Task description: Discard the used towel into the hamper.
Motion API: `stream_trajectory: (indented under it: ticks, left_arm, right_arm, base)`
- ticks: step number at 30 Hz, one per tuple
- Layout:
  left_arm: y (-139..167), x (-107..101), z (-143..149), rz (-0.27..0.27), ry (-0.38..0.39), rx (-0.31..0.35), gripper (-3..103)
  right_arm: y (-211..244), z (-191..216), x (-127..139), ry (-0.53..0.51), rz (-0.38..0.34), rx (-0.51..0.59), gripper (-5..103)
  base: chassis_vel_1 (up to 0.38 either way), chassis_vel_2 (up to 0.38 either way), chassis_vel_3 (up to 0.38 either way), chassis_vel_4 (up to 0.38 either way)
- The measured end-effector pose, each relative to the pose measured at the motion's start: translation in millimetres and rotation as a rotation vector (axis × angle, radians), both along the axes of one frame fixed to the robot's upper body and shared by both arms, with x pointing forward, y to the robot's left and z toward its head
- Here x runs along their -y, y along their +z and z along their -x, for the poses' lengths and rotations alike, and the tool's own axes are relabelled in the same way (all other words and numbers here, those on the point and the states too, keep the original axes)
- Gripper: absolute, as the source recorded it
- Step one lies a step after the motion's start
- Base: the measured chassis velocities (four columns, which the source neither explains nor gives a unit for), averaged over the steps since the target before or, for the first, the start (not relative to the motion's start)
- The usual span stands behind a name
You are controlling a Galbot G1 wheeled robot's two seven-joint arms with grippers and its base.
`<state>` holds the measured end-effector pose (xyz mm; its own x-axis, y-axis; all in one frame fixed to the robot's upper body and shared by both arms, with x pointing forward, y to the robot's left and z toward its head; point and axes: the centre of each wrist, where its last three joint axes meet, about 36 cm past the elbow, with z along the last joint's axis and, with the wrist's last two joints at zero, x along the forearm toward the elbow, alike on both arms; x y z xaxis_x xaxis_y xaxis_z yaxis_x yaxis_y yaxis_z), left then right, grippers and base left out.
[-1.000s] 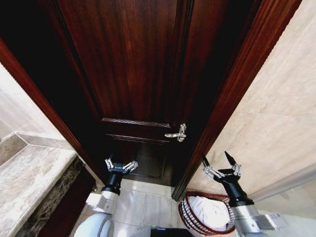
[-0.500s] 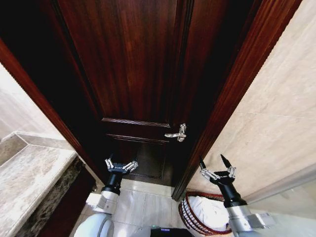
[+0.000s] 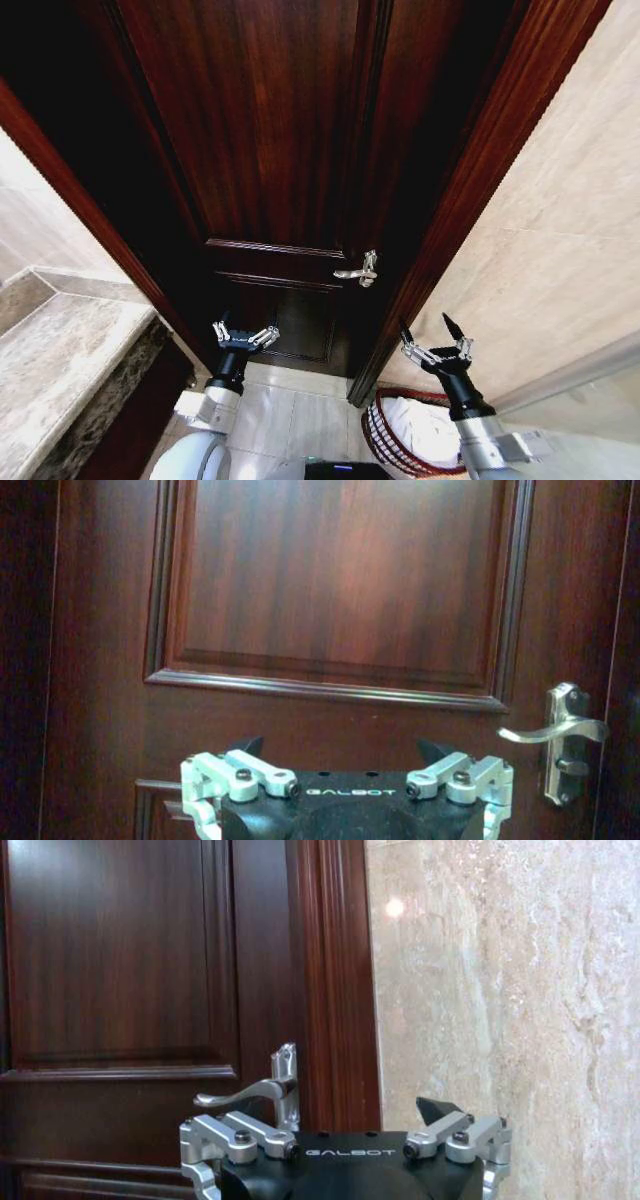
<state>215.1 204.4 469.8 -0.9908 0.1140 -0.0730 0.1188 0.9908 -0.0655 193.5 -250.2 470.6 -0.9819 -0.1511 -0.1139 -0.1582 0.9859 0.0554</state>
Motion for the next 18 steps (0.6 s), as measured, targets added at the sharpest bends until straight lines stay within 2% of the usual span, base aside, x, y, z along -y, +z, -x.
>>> stream_trajectory:
  ticks: [18]
  left_arm:
    - [0.0, 0.0, 0.0, 0.000, 0.000, 0.000, 100]
  right_arm:
    - [0.7, 0.0, 0.5, -0.004, -0.002, -0.002, 100]
  base:
    - [0.000, 0.000, 0.000, 0.000]
